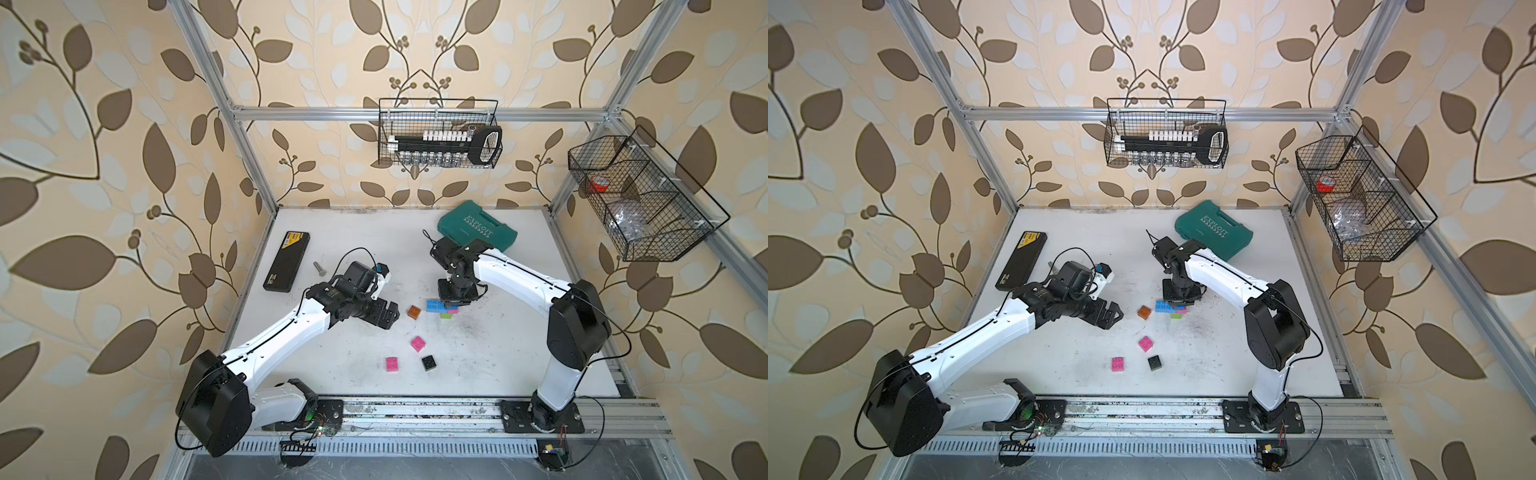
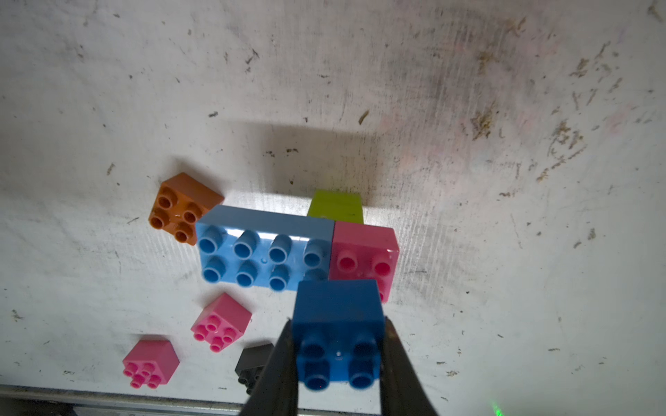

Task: Assemble the number 4 with lego
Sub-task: Assemble the lego brick with the lego brick.

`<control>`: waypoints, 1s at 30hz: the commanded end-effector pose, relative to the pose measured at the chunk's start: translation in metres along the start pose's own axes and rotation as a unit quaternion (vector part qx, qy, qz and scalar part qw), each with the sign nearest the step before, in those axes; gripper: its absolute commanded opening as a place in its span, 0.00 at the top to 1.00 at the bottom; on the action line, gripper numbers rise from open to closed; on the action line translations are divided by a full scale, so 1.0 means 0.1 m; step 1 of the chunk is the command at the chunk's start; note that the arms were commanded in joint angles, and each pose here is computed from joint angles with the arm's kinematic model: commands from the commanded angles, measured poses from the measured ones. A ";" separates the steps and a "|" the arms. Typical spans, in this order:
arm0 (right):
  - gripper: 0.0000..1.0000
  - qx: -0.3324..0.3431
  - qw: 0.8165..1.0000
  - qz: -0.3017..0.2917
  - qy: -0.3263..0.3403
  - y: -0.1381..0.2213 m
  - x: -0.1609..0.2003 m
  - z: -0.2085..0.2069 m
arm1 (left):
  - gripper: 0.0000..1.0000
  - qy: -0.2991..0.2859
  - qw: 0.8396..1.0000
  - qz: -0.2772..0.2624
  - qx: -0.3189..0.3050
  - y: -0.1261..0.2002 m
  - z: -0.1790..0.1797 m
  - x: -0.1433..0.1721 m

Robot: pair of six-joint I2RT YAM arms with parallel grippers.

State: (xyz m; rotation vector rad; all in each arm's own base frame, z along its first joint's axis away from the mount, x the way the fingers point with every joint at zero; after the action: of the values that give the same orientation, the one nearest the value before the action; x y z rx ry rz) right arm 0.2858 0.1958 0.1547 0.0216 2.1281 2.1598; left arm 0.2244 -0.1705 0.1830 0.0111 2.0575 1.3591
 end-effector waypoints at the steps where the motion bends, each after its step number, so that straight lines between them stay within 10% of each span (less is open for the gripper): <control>1: 0.89 -0.009 1.000 -0.008 -0.016 0.02 -0.08 0.06 | 0.01 0.002 1.000 -0.017 0.012 0.07 -0.04 -0.13; 30: 0.89 0.018 1.000 0.011 -0.020 -0.25 -0.02 -0.01 | 0.01 0.009 1.000 -0.008 0.015 0.02 -0.02 -0.13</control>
State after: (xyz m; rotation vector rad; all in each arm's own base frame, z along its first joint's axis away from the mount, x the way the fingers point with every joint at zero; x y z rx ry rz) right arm 0.2949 0.2018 0.1450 0.0382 2.0901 2.1539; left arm 0.2262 -0.1719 0.1777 0.0303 2.0679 1.3724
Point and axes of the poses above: each gripper's point midway between its finger pads, its own y axis back along the fingers, its own z axis along the line the jaws close on, x = y × z, the point moved 6 cm from there along y, back along the fingers, and after that the axes turned 4 degrees about -y, right-handed, at the moved point
